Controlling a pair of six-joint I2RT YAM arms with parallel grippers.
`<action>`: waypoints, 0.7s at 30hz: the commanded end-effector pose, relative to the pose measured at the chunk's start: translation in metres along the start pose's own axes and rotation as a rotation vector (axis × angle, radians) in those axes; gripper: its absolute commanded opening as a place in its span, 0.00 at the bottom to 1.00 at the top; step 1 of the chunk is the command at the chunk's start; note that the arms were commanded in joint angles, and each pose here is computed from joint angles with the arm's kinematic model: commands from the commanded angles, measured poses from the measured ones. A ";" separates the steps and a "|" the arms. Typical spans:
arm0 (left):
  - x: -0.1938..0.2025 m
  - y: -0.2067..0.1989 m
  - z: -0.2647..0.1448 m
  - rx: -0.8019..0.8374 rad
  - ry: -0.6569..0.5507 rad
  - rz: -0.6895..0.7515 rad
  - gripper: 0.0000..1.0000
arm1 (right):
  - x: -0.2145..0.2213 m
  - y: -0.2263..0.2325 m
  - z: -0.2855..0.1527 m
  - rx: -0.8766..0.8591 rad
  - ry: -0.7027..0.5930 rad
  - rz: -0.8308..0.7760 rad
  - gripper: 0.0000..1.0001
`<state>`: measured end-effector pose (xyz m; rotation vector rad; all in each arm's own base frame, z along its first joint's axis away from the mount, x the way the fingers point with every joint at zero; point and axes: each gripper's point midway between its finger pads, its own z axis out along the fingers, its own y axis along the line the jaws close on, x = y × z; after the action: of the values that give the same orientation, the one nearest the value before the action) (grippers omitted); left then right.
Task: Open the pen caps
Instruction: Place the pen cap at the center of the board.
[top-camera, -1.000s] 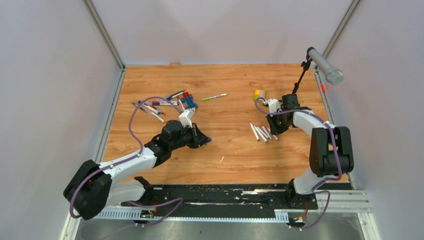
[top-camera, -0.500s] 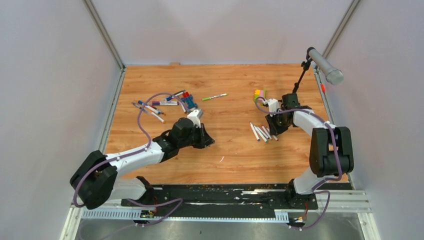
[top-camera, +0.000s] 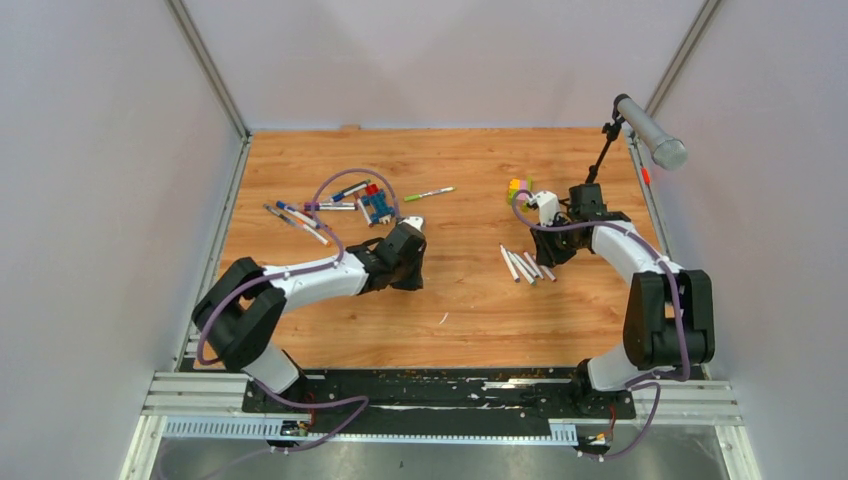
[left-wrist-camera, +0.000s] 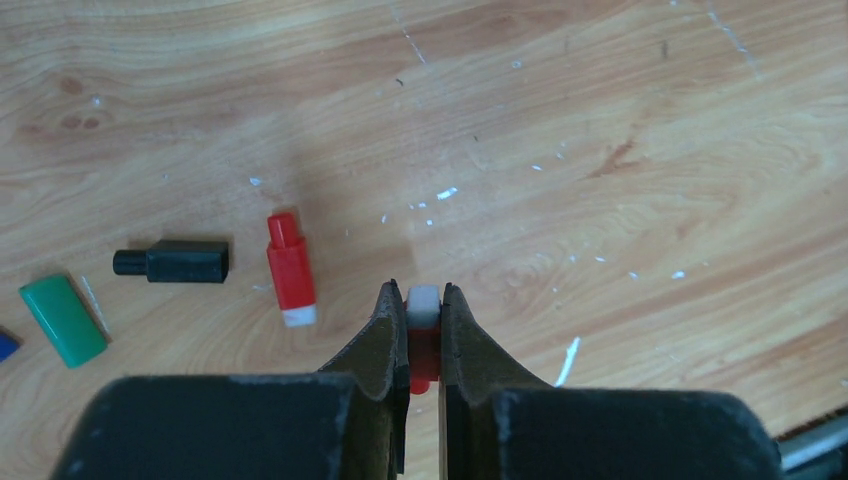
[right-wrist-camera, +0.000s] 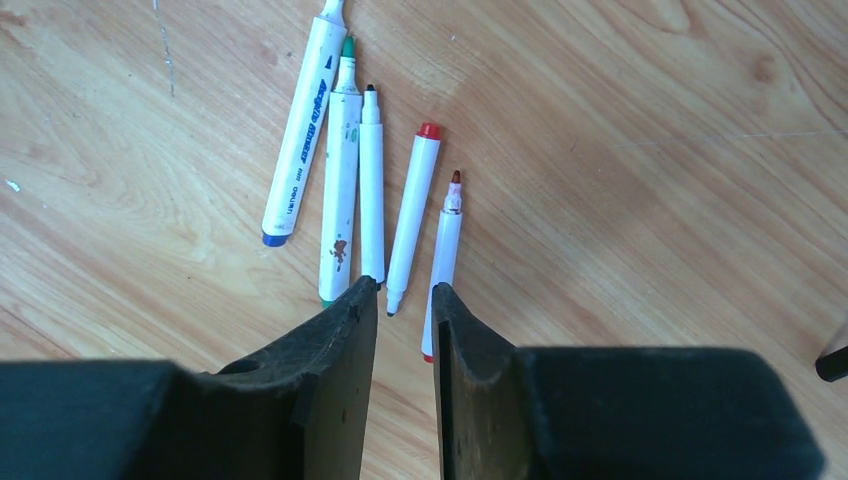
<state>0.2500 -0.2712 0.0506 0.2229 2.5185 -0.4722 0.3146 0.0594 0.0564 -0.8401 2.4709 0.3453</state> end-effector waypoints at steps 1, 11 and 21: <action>-0.008 0.006 0.009 -0.079 0.014 0.057 0.10 | -0.023 0.002 -0.015 -0.011 -0.076 -0.053 0.28; -0.011 0.016 0.028 -0.170 0.047 0.089 0.21 | -0.028 0.008 -0.019 -0.036 -0.100 -0.062 0.28; -0.014 0.018 0.026 -0.193 0.056 0.112 0.31 | -0.031 0.012 -0.022 -0.051 -0.116 -0.070 0.28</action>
<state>0.2717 -0.2630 0.0233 0.2828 2.5966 -0.2049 0.3086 0.0700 0.0685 -0.8731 2.4203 0.4188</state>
